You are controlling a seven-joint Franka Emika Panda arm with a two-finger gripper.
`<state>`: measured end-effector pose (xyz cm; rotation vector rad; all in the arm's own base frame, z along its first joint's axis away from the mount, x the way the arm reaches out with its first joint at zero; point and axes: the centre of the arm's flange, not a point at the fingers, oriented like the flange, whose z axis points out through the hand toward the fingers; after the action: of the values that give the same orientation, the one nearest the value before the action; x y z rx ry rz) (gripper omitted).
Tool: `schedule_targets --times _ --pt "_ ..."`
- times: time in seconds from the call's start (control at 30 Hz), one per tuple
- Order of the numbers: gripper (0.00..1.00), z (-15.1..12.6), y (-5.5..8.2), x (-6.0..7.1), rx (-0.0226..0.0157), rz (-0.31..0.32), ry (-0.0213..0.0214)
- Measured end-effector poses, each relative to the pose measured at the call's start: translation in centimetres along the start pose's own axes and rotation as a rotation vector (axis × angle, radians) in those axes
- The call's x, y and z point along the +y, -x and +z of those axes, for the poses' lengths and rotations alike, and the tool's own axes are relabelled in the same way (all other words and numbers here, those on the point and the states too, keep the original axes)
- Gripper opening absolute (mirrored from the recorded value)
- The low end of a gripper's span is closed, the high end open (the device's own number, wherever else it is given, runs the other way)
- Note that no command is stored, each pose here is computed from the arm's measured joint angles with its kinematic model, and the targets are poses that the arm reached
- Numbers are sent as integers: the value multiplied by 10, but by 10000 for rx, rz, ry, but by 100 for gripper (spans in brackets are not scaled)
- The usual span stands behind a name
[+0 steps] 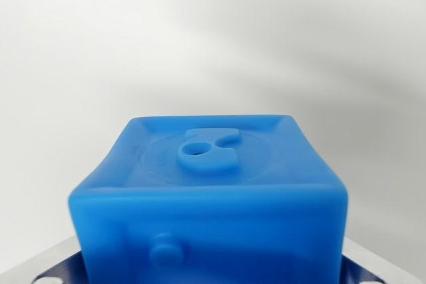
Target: Stack cube
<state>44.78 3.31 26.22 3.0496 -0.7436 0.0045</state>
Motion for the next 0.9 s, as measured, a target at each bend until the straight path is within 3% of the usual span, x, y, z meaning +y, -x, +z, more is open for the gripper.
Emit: schedule_targets --times 0.57,0.9 --pt "0 -3 -20 27 15 82 -5" --pt "0 -5 -33 42 4 135 1"
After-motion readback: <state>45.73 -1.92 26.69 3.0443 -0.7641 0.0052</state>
